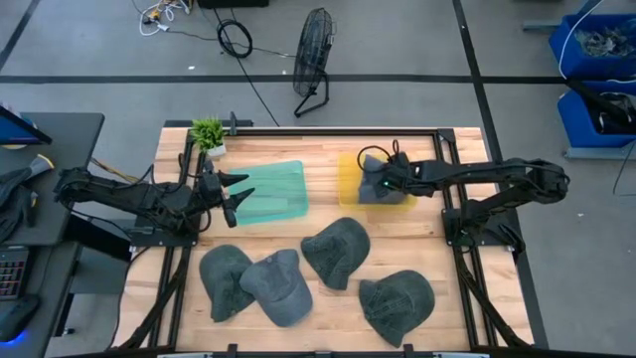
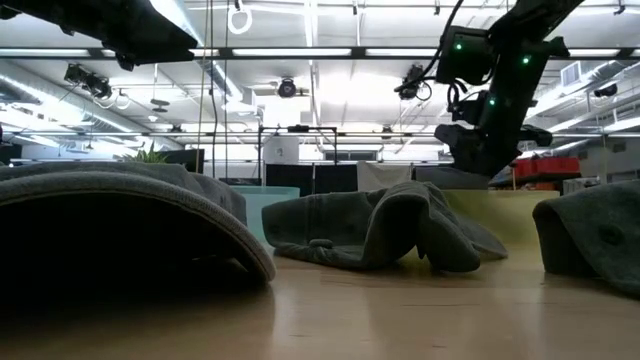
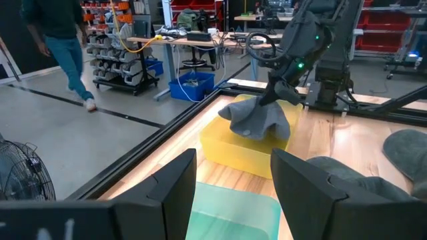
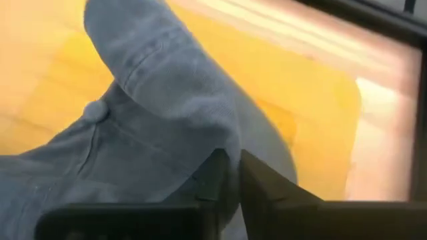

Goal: Pick & Place hat
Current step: Put the dark blue cap into the yellow bin

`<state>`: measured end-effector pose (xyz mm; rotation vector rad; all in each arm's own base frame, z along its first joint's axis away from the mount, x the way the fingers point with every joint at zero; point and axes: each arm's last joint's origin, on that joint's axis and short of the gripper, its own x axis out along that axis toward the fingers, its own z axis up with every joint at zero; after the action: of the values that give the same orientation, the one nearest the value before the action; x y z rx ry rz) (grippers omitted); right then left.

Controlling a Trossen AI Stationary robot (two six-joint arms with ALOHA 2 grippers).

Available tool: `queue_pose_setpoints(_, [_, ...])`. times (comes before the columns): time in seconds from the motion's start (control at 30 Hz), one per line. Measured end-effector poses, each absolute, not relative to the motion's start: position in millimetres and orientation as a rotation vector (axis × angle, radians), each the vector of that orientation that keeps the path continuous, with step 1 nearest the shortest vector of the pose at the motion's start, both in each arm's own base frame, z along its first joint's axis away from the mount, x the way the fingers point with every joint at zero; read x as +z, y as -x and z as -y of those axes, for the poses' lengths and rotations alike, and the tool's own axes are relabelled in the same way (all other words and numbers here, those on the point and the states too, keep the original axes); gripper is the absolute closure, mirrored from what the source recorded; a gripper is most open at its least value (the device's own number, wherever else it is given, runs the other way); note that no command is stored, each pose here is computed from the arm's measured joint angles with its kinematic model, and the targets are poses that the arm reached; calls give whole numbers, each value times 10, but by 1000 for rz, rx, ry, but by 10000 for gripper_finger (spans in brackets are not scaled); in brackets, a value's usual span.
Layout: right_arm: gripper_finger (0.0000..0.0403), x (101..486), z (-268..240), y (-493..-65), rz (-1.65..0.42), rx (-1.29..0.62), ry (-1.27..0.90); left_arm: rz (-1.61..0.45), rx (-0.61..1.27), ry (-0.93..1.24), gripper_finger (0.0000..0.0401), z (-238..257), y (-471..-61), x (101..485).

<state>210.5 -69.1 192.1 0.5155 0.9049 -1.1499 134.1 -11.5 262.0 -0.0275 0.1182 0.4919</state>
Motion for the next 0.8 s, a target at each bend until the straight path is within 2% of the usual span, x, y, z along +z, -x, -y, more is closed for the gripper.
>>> queue_pose_setpoints(0.27, [297, 1954, 796, -2100, -952, -1109, -434, -118, 492, 27, 204, 115, -1341, 2620])
queue_pose_setpoints(0.43, [267, 2212, 821, -2246, -944, -968, -387, -119, 480, 29, 204, 118, -1342, 2621])
queue_pose_setpoints(0.67, [259, 2638, 786, -2490, -822, -760, -304, -105, 199, 122, 209, 214, -1449, 2630])
queue_pose_setpoints(0.8, [261, 2714, 785, -2579, -744, -687, -236, -157, 47, 58, 222, 292, -1601, 2570])
